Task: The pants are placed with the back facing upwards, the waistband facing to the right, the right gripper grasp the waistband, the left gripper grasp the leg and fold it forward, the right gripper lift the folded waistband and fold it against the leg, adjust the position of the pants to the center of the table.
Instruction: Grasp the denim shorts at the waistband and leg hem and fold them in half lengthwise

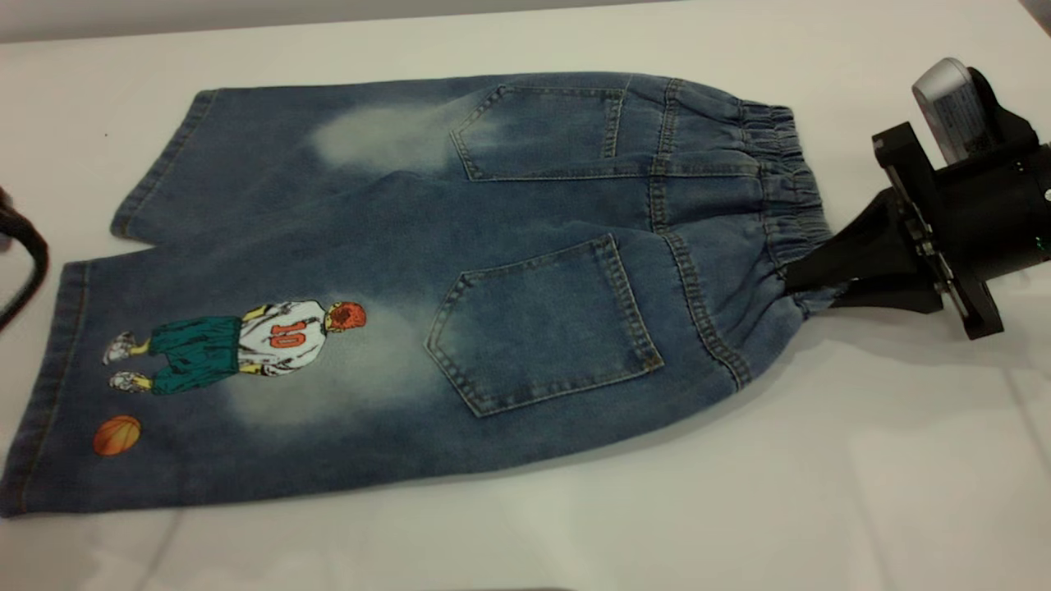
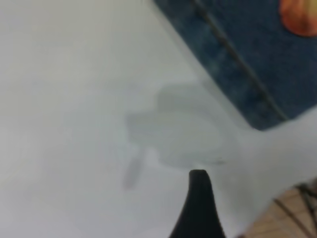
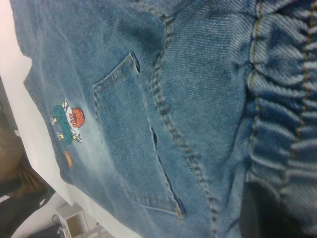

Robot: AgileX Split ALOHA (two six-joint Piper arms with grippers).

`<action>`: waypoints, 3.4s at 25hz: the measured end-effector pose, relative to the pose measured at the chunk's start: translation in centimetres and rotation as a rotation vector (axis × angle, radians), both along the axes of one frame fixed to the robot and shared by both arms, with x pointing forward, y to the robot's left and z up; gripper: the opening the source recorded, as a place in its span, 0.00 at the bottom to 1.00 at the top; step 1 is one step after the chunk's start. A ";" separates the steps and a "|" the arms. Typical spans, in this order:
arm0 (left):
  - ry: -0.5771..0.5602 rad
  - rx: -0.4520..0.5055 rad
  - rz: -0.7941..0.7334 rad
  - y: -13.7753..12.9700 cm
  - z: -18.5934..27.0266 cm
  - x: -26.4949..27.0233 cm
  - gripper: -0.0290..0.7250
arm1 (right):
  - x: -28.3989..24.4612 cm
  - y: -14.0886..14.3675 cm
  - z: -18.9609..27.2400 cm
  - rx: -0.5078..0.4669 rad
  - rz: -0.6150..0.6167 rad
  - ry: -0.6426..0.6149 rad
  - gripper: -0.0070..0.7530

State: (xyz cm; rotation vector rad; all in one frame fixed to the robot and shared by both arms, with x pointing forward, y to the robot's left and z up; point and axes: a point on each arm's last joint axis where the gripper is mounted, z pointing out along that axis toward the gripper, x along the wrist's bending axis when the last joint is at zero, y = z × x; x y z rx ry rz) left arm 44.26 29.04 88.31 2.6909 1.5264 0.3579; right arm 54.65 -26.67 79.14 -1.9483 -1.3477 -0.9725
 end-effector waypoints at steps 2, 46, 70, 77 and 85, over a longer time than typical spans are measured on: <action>0.009 0.002 -0.033 -0.1 -1.0 0.3 0.74 | 0.0 0.0 0.0 0.000 0.000 -0.002 0.06; -0.114 -0.074 -0.068 -3.0 -0.6 2.4 0.11 | -1.4 0.8 4.5 0.094 0.086 -0.065 0.06; -0.481 -0.155 0.021 -4.9 9.5 11.9 0.11 | -1.6 0.0 7.7 0.131 -0.350 0.158 0.06; -0.442 -0.210 0.200 -5.1 6.2 17.1 0.11 | 1.5 -0.6 5.6 0.177 -0.469 0.227 0.06; -0.431 -0.222 0.261 -5.1 3.2 21.4 0.11 | 3.4 -1.4 3.9 0.128 -0.554 0.276 0.06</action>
